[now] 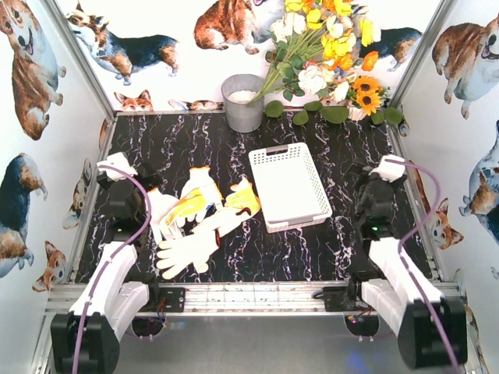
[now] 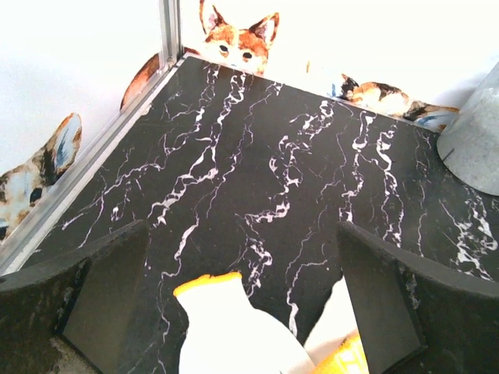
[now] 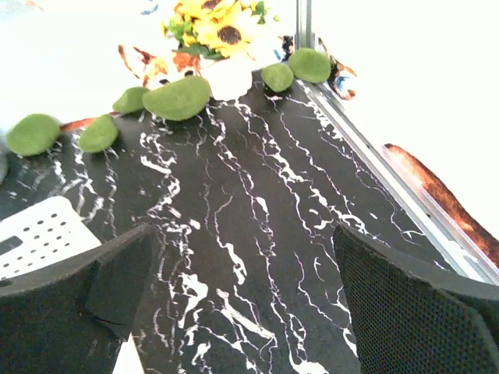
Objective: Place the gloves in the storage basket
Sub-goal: Move the bin to the center of the board.
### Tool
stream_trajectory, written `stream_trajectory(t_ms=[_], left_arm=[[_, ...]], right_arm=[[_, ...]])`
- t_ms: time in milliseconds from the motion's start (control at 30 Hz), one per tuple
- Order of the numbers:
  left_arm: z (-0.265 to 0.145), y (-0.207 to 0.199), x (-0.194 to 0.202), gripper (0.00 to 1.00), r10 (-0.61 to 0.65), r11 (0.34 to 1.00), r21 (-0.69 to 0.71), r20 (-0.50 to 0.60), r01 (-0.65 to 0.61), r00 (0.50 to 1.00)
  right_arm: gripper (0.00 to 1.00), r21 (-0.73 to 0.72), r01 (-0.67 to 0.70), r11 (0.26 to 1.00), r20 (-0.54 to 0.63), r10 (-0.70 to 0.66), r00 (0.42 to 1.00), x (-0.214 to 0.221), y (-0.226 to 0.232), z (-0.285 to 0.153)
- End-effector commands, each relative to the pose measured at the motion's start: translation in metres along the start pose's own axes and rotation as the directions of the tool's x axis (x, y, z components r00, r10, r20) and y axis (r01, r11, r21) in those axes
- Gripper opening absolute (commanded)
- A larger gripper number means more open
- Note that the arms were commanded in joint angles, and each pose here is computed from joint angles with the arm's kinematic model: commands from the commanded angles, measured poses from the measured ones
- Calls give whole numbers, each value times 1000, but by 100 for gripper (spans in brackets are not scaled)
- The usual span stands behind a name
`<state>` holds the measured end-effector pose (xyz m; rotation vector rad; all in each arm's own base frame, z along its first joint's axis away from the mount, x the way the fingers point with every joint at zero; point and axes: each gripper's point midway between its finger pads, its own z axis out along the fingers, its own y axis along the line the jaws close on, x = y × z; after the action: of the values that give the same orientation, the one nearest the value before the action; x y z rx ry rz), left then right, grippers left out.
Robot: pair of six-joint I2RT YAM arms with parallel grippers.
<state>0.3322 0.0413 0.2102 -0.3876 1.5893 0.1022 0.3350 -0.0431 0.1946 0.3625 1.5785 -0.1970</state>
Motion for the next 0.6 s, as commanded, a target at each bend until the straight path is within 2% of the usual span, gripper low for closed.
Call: stream_trajectory(t_ms=[0,100,233,367,567], left_arm=[[-12,-3,-26,100,-22,1000,-5,-21,22,1000],[-21,-6,-38,100,-11,1000,8,-53,11,999],[-32,-16,-42,100,28,997,68,-149,-18,988],[-47,-32,-47,100,43,989,150,-253,-5,966],[-61,-55,-39,100,84,970,242,-403,18,911]], right_arm=[[100,-7,-52,999,-98,51,994,-11,-1,-20],[100,-97,-85,992,-147,70,987,-25,13,-37],[96,-231,-148,962,-254,87,963,-41,38,-63],[92,-311,-248,918,-415,103,904,-48,60,-95],[88,-406,-324,855,-551,54,833,-57,93,-140]])
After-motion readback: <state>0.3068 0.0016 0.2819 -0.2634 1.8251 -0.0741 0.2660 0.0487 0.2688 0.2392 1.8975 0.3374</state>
